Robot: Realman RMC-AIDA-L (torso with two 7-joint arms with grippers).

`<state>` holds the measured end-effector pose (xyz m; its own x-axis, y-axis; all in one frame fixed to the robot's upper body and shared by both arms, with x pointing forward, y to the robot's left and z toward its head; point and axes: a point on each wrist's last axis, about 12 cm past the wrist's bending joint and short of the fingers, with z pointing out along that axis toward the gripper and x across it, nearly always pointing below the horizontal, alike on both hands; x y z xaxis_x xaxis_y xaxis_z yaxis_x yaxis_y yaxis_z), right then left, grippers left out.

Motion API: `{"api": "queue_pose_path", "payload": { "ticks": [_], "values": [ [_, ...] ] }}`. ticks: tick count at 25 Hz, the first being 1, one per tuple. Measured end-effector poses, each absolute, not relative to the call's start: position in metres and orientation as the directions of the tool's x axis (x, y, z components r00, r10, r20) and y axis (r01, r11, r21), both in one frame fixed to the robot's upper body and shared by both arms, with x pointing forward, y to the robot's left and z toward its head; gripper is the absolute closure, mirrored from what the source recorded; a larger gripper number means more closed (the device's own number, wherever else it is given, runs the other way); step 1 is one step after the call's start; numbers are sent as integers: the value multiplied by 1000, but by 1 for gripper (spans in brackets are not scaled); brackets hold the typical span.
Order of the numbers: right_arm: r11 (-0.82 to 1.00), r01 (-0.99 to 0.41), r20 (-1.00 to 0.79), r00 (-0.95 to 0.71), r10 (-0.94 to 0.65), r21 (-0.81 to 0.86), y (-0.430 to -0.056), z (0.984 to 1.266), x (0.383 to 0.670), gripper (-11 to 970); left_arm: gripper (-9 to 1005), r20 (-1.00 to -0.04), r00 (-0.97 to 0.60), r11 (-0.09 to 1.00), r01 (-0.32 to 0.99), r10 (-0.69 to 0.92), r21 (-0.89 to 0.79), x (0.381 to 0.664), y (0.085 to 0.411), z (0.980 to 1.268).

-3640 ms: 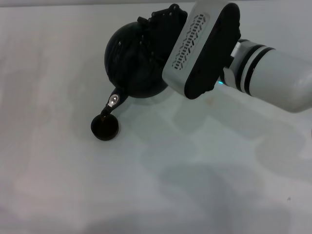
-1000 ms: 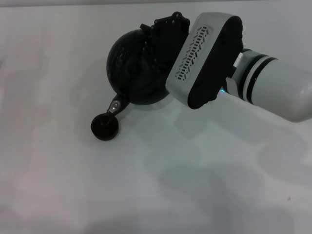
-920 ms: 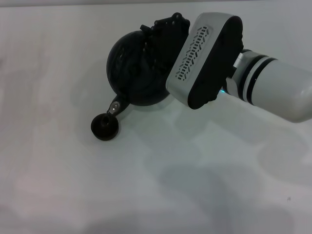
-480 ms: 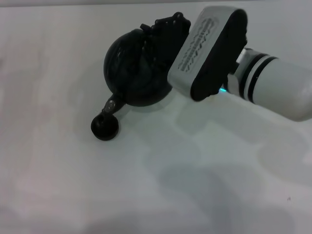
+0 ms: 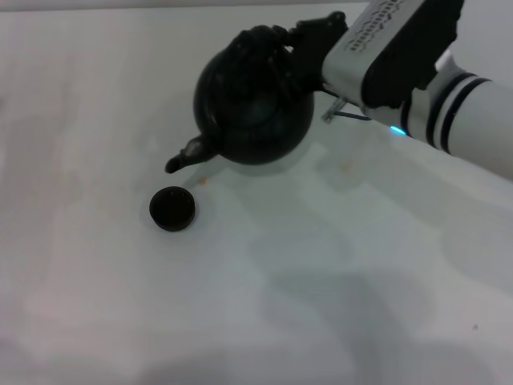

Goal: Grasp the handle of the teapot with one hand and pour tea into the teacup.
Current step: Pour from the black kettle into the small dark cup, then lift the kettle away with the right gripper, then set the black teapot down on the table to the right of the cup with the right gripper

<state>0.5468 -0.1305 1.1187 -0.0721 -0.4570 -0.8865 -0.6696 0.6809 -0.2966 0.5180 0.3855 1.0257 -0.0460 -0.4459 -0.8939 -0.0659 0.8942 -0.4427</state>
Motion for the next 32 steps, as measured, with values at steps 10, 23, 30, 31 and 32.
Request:
{"api": "queue_pose_path", "payload": {
  "ticks": [10, 23, 30, 31, 32],
  "values": [
    [767, -636, -884, -305, -354, -87, -167, 1121, 554, 826, 211, -894, -44, 894, -59, -446, -444, 521, 384, 1027],
    [844, -535, -835, -478, -272, 31, -226, 1122, 560, 826, 211, -894, -41, 894, -60, -447, -445, 521, 384, 1028],
    [850, -524, -819, -508, -267, 47, -231, 1115, 557, 826, 211, -894, -41, 894, -59, -447, -444, 521, 384, 1028],
    [851, -522, -817, -512, -267, 49, -231, 1114, 556, 826, 211, -894, -42, 894, -59, -447, -444, 521, 384, 1028],
    [852, -521, -815, -515, -266, 51, -232, 1113, 556, 826, 211, -894, -42, 894, -58, -446, -444, 521, 384, 1028]
  ]
}}
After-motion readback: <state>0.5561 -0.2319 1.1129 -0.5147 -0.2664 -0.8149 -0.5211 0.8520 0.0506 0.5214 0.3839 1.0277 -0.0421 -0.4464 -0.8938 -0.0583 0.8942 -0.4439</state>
